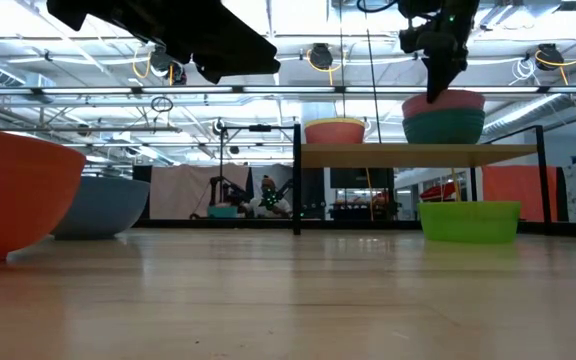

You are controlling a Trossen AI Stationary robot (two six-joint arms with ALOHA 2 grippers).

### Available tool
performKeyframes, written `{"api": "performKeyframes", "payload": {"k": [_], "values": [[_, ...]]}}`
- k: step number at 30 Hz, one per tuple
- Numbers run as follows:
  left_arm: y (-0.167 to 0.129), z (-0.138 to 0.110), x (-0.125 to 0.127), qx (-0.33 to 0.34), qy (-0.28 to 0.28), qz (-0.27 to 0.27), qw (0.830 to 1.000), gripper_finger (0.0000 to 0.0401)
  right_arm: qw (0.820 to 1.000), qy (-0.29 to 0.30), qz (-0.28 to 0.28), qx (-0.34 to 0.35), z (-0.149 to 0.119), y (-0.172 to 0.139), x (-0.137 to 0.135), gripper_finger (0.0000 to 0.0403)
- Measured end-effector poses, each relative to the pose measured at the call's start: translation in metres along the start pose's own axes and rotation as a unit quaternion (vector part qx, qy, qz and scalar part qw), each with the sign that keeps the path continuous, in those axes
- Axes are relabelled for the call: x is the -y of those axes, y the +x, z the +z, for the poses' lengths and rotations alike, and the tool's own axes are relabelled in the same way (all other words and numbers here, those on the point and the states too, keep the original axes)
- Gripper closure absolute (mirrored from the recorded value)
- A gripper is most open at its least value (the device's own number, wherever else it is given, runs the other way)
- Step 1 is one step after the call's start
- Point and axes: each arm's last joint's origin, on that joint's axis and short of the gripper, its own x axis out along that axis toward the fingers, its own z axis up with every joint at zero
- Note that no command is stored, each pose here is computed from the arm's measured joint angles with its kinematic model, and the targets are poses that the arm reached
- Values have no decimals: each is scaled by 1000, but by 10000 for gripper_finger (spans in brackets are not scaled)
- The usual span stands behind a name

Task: Place and stack bowls onto a shelf
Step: Stack the large pink bowl on top of the large green bowl on the shelf

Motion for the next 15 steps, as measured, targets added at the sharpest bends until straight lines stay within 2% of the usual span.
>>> {"api": "performKeyframes", "payload": {"k": [8, 15], "values": [[0, 0, 0, 0, 2, 0, 1000, 233, 1000, 2, 11, 4, -1, -2, -1, 381], [0, 0, 0, 0, 6, 0, 1000, 233, 1000, 8, 9, 3, -1, -1, -1, 320]]}}
